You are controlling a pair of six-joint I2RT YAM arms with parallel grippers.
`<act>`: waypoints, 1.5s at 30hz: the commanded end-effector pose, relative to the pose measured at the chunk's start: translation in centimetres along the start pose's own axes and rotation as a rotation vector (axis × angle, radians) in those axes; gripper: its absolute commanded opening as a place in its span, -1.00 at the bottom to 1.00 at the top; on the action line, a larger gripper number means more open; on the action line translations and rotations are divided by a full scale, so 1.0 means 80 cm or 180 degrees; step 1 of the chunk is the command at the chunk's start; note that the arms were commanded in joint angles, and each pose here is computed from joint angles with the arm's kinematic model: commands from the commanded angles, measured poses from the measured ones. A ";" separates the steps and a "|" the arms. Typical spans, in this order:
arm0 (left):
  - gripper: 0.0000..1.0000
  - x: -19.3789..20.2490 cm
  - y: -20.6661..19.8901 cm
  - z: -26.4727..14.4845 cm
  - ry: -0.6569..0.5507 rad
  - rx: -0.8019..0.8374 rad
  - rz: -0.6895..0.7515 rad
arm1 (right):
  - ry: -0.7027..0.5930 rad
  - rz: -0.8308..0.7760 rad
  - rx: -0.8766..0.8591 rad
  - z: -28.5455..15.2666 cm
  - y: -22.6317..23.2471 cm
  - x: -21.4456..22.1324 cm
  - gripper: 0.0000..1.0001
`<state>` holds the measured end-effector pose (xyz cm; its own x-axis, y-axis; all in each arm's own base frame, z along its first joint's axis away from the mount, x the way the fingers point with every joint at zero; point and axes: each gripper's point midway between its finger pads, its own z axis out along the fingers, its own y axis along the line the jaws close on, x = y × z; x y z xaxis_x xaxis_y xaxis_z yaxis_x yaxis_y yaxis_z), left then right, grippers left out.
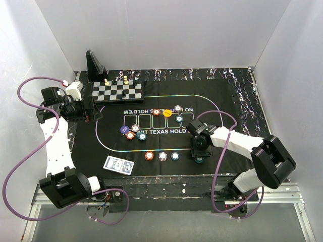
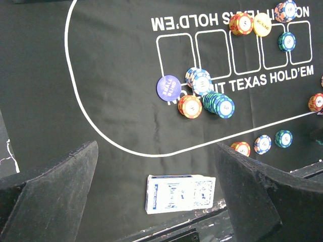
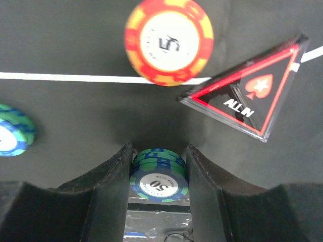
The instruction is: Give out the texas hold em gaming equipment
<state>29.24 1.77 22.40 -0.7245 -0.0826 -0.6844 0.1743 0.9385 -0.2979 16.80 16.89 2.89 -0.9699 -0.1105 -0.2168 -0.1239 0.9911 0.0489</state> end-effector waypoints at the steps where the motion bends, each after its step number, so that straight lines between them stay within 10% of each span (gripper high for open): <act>1: 0.99 -0.008 -0.007 -0.008 -0.0076 0.0051 0.0073 | -0.0050 0.0170 0.0008 0.006 -0.011 0.001 -0.45; 10: 0.99 0.001 -0.010 -0.002 -0.0017 0.0171 0.0129 | -0.0081 0.0266 0.0153 0.020 -0.023 -0.003 -0.41; 21: 0.99 0.038 -0.027 0.014 0.0286 0.0843 0.0853 | -0.0278 0.0259 -0.0020 -0.018 -0.013 -0.022 0.58; 45: 0.99 0.268 -0.077 0.046 0.0683 0.2567 0.4003 | -0.0951 0.0009 -0.0851 -0.130 0.053 -0.072 0.75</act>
<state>14.92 -6.83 8.05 -0.1035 0.7235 -0.6825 0.9946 0.0749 -0.0714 19.19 20.02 12.16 -0.8954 -0.0487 -0.4425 -0.1781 0.9501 0.2560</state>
